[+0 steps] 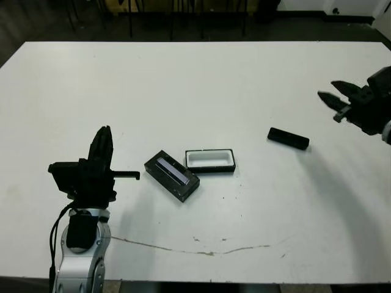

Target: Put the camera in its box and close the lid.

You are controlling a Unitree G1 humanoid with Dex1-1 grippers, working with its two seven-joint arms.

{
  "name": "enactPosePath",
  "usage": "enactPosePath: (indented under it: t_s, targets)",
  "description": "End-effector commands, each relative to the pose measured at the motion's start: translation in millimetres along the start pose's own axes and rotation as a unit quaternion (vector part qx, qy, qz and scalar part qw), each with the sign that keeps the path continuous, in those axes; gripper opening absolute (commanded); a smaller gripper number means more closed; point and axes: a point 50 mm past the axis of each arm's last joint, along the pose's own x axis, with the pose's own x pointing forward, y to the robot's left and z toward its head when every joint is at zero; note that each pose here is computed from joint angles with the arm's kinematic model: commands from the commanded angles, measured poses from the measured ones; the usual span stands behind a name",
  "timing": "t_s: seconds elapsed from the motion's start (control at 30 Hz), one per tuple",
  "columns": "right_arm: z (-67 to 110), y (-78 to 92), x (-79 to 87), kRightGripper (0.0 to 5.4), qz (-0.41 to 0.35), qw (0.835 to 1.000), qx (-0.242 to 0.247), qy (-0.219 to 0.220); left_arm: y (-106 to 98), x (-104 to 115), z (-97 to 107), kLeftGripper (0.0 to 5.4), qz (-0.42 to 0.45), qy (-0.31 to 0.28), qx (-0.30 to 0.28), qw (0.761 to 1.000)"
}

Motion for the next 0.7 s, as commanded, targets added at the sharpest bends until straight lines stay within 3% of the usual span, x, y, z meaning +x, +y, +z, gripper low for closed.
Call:
enactPosePath:
  t_s: [0.03, 0.27, 0.57, 0.7]
  targets:
    - [-12.1, 0.1, -0.1, 2.34, 0.033, 0.999, -0.003, 0.027, 2, -3, -6, 0.00, -0.001, 0.018, 0.007, 1.000]
    - [-21.1, 5.8, 1.2, 3.55, 0.125, 0.990, 0.054, 0.029, 2, -3, -6, 0.00, -0.005, 0.020, 0.009, 1.000]
    - [-13.2, 10.6, 2.6, 5.13, 0.181, 0.982, 0.058, 0.018, 2, -3, -7, 0.00, -0.012, 0.024, 0.010, 1.000]
    - [-12.1, 13.5, 4.5, 5.39, 0.193, 0.979, 0.070, 0.009, 3, -3, -7, 0.00, -0.015, 0.025, 0.008, 1.000]
